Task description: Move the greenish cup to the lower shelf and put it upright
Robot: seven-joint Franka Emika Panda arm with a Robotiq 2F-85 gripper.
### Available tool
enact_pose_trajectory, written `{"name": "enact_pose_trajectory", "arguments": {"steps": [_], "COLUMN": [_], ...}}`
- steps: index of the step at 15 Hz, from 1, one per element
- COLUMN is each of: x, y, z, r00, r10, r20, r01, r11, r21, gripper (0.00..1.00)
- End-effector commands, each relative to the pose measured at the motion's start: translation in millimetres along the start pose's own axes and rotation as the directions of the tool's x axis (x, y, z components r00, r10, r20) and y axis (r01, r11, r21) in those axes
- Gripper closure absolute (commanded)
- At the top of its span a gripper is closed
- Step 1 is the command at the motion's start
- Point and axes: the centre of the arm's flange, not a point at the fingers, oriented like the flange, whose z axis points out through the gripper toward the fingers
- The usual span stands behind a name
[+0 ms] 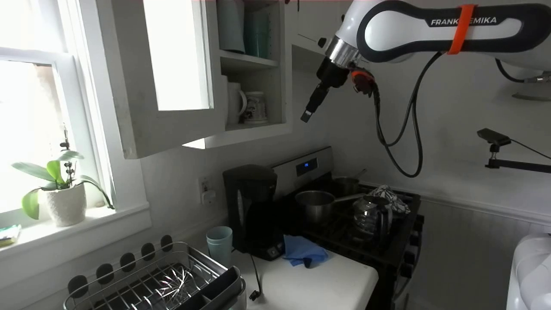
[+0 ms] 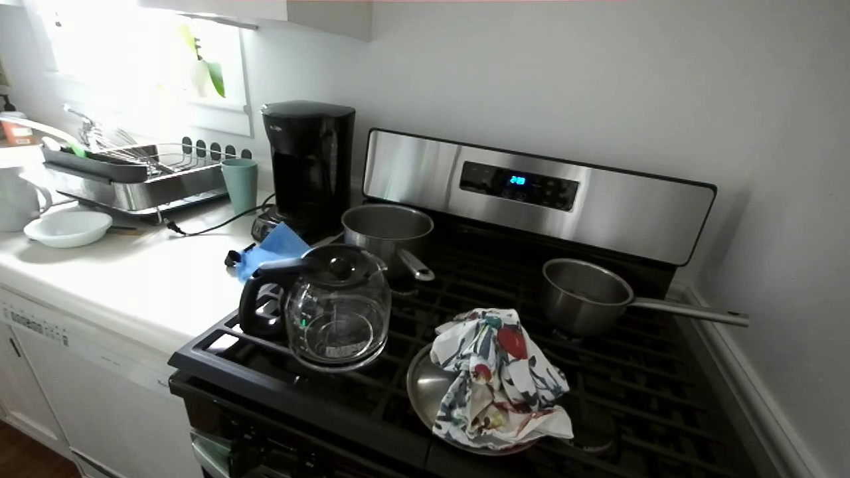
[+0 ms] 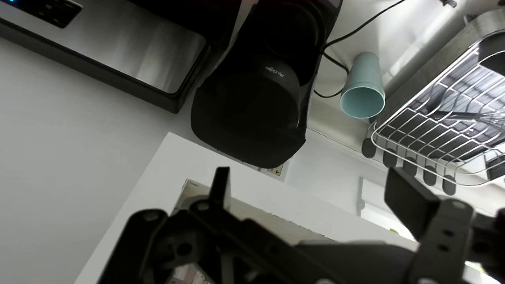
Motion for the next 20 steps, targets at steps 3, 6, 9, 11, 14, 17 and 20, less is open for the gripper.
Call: {"name": "enact_pose_trajectory", "arguments": {"steps": [3,6,9,11,14,17,20], "x": [0,7,35,54,83,111,136], "y": [0,-2,-3,-4,-8,-16,-25], "z": [0,-1,-14,-25,-40,-51,-57], "r00": [1.000,1.000,0.994,0.985,0.980,0.973,0.972], "r10": [0.000,-0.009,-0.027,-0.030,0.000,0.047,0.088], "r20": [0.001,-0.018,-0.109,-0.168,-0.201,-0.225,-0.217], "r01": [0.000,0.009,0.023,0.023,-0.009,-0.053,-0.093], "r11": [1.000,1.000,0.999,0.999,0.999,0.998,0.996], "r21": [0.000,-0.004,-0.035,-0.045,-0.045,-0.017,-0.014], "gripper": [0.00,0.00,0.00,0.00,0.00,0.00,0.00]}}
